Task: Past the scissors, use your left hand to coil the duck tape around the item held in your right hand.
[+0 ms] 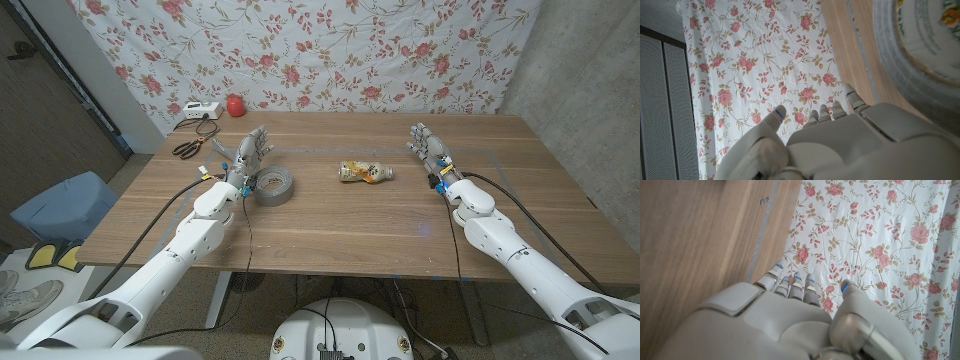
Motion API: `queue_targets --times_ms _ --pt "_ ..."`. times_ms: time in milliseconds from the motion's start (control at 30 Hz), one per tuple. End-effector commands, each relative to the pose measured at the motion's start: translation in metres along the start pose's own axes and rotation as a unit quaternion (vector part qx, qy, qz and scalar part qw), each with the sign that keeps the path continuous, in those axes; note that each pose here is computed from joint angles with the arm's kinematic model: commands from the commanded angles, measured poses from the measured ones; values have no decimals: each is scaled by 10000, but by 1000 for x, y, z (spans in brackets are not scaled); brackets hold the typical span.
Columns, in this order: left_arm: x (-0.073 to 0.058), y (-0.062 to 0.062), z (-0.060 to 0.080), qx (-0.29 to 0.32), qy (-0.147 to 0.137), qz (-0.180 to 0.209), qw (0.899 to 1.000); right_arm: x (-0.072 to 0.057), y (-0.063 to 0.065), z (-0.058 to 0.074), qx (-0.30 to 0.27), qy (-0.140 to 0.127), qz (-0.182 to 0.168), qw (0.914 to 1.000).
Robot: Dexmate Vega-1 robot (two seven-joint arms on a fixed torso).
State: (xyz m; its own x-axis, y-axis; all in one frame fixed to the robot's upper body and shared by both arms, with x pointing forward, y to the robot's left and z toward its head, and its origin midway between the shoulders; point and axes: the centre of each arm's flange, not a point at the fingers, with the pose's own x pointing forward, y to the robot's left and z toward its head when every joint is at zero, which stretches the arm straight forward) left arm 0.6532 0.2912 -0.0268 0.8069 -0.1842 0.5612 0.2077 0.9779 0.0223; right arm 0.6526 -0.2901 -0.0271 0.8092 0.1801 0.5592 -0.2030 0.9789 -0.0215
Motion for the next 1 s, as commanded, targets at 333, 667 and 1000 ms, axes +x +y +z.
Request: queue_targets --times_ms 333,667,1000 --pt "4 1 -1 -18 18 -89 10000 -9 3 13 -815 169 -27 9965" --pt "8 0 -1 -5 31 -178 9998 -16 15 32 -2243 435 171 9734" --pt "5 2 0 6 29 -200 9998 -17 30 46 -3194 614 427 9447"
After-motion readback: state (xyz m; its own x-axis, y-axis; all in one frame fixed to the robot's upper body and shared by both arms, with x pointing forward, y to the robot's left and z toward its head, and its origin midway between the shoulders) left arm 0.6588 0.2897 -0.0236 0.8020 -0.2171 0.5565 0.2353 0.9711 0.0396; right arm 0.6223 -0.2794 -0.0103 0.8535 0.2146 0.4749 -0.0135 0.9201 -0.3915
